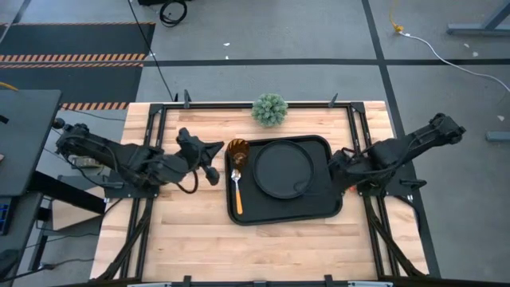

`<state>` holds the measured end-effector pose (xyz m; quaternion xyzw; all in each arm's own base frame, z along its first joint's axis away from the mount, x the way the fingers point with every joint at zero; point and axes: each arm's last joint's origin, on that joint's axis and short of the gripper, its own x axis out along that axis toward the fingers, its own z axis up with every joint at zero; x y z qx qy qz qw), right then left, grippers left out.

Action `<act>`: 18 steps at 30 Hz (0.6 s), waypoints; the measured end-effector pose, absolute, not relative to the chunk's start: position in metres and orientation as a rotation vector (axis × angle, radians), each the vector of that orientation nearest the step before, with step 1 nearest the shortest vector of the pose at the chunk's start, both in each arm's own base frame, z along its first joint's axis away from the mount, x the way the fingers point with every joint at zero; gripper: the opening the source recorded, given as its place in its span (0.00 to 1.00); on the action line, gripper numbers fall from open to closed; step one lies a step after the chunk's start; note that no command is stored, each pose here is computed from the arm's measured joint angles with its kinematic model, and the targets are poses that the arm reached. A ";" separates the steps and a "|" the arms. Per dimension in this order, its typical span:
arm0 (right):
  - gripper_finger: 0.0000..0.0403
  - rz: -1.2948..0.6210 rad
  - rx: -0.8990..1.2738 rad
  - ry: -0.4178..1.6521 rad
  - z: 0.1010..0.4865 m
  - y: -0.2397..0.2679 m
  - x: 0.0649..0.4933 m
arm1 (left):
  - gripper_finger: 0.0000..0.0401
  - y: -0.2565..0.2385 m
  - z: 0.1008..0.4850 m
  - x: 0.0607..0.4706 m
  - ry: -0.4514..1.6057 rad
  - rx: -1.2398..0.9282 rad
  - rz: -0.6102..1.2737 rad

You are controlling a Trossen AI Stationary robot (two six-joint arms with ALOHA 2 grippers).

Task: Pick and place plate/cup/fork/spoon on tray
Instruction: Put the orange fork on the black serving tray between the orange spoon and the black plate

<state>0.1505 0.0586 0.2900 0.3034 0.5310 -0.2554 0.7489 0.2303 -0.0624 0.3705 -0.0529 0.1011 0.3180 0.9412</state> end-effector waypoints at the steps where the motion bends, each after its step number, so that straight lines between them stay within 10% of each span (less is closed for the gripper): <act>1: 0.41 -0.607 0.661 1.182 0.282 0.056 0.152 | 0.02 -0.062 0.372 0.228 0.201 -0.113 0.646; 18: 0.46 -1.046 0.703 1.480 0.190 -0.012 0.153 | 0.02 -0.041 0.383 0.224 0.204 -0.036 0.642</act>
